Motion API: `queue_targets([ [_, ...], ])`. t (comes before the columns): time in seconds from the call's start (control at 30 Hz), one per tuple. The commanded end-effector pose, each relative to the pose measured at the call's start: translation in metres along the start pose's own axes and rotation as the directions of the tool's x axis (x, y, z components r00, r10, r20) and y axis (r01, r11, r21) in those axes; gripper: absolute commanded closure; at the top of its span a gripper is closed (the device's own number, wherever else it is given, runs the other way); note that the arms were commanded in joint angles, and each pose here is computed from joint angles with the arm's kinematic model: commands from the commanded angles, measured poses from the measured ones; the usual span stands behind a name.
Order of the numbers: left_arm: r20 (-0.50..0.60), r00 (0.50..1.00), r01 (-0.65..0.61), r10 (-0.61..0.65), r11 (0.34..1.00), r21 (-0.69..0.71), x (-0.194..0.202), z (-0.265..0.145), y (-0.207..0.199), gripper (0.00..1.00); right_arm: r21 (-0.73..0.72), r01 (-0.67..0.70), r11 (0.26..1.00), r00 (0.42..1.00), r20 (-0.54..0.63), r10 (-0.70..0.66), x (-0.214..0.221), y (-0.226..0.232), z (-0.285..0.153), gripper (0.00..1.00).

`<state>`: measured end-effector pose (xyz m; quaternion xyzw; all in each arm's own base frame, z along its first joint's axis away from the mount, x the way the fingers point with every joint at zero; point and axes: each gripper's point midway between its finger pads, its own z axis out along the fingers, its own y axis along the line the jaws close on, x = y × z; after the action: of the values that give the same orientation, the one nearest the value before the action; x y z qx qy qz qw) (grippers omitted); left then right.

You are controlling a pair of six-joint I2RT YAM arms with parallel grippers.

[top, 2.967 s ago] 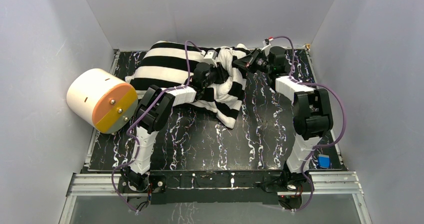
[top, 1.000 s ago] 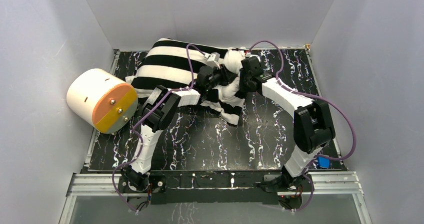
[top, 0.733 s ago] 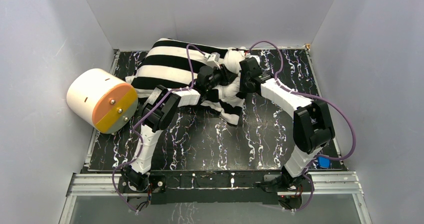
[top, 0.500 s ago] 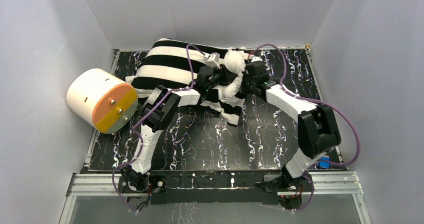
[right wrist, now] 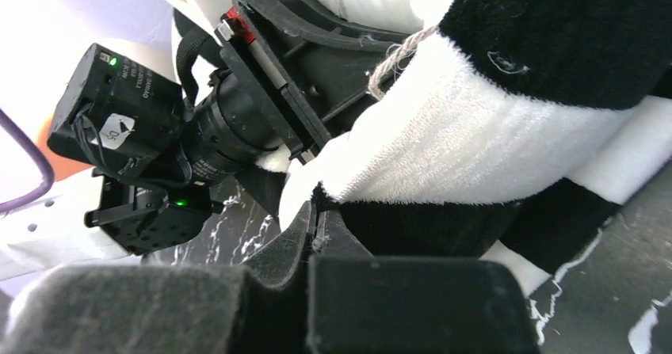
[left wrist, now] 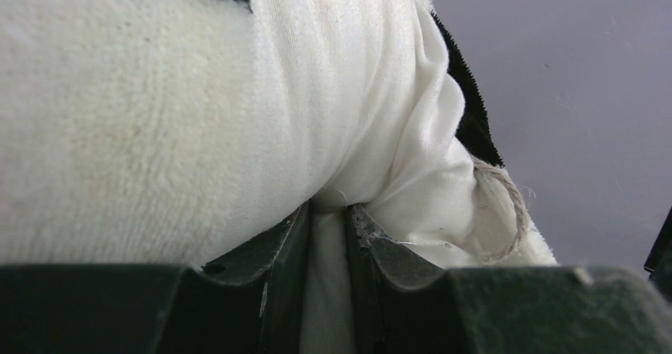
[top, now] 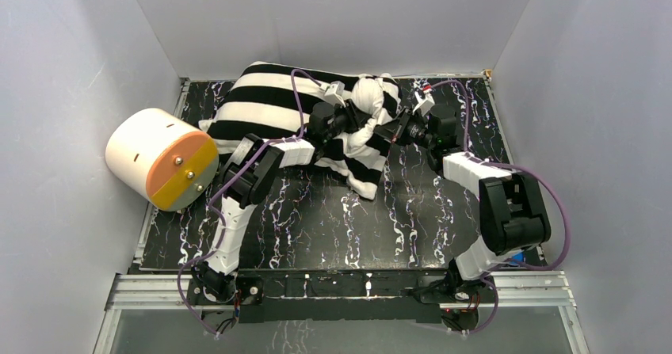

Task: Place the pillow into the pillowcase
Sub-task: Smooth out the pillow at the center of the board.

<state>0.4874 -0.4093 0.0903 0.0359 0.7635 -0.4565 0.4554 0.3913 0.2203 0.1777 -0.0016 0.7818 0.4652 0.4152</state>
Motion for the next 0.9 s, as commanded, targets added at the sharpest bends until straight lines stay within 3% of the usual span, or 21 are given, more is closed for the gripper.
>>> queue_targets([
  [0.0, -0.485, 0.826, 0.047, -0.286, 0.893, -0.447, 0.211, -0.087, 0.133, 0.76, -0.479, 0.189, 0.857, 0.981, 0.045, -0.190, -0.024, 0.114, -0.013, 1.00],
  [0.1, -0.490, 0.826, 0.048, -0.279, 0.901, -0.432, 0.212, -0.084, 0.124, 0.76, -0.487, 0.169, 0.857, 0.984, 0.032, -0.176, -0.022, 0.104, 0.000, 1.00],
  [0.33, -0.478, 0.840, 0.048, -0.256, 0.913, -0.405, 0.197, -0.086, 0.106, 0.76, -0.318, 0.295, 0.901, 0.955, 0.077, -0.286, -0.074, 0.111, 0.016, 1.00],
  [0.43, -0.462, 0.855, 0.066, -0.235, 0.934, -0.352, 0.179, -0.081, 0.085, 0.76, -0.217, 0.313, 0.925, 0.950, 0.076, -0.303, -0.072, 0.098, 0.010, 1.00],
  [0.57, -0.430, 0.890, 0.058, -0.149, 0.974, -0.217, 0.127, -0.078, 0.034, 0.71, -0.064, 0.233, 0.970, 0.972, 0.043, -0.231, -0.053, 0.069, -0.007, 1.00],
  [0.67, -0.367, 0.930, -0.018, -0.020, 0.995, -0.100, 0.071, -0.083, -0.012, 0.62, 0.053, 0.184, 0.982, 0.979, 0.082, -0.188, -0.057, 0.060, -0.023, 1.00],
  [0.87, -0.179, 0.961, -0.193, 0.211, 0.975, 0.112, -0.028, -0.124, -0.108, 0.48, 0.052, 0.156, 0.986, 0.974, 0.158, -0.163, -0.078, 0.093, -0.053, 1.00],
])
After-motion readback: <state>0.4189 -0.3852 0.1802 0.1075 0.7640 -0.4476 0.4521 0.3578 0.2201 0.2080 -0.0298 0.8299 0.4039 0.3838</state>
